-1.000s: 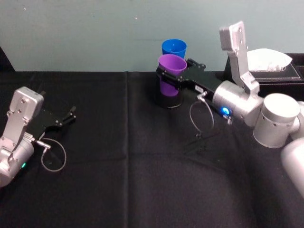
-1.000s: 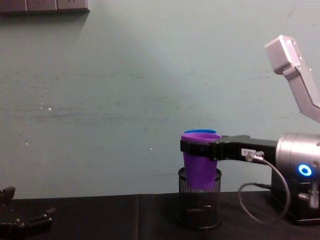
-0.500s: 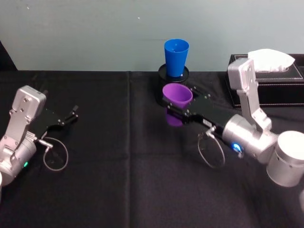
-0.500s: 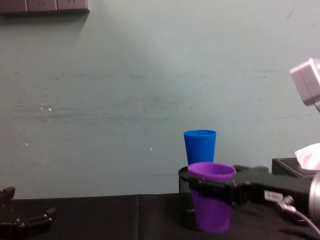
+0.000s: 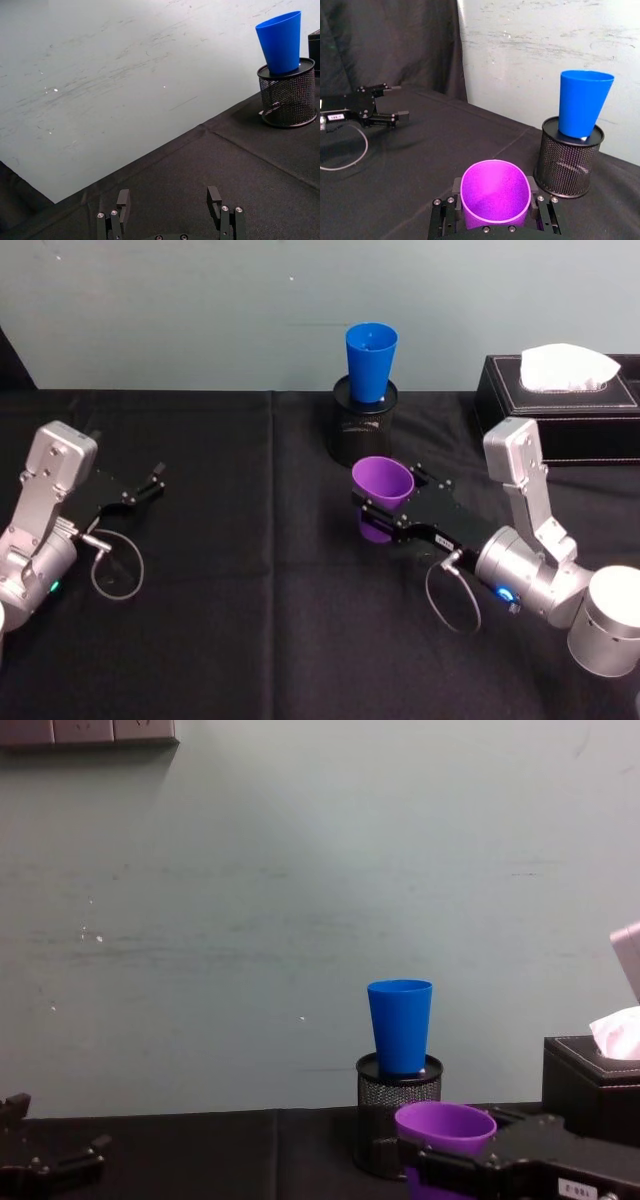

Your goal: Pick up one cup with a gripper and tap it against the other cup.

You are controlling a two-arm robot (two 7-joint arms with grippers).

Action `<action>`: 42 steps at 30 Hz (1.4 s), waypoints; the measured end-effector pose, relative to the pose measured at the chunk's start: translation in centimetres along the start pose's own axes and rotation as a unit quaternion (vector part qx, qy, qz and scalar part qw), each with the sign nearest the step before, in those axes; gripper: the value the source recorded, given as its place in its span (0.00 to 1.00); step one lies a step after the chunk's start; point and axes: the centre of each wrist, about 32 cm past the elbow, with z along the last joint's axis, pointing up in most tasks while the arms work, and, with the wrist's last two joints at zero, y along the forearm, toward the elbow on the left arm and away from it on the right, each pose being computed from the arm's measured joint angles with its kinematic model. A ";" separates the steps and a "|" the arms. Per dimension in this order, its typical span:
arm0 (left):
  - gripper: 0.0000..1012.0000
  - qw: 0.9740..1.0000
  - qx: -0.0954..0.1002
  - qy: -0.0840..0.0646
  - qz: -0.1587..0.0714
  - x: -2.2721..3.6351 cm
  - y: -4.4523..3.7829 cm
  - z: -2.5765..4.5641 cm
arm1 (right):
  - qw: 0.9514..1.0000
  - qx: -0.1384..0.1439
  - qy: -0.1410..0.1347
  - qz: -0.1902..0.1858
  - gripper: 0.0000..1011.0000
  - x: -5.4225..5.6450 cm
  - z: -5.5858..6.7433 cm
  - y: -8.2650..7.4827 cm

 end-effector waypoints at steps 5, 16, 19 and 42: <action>0.99 1.000 0.000 0.000 0.000 0.00 0.00 0.00 | 1.000 -0.004 -0.001 -0.003 0.72 -0.3 -0.9 -0.4; 0.99 1.000 0.000 0.000 0.000 0.00 0.00 0.00 | 1.000 -0.005 -0.002 -0.006 0.72 -0.7 -2.3 -0.5; 0.99 1.000 0.000 0.000 0.000 0.00 0.00 0.00 | 1.000 -0.004 -0.001 -0.007 0.72 -0.8 -2.6 -0.5; 0.99 1.000 0.000 0.000 0.000 0.00 0.00 0.00 | 1.000 -0.005 0.007 -0.006 0.72 -0.9 -3.6 -0.2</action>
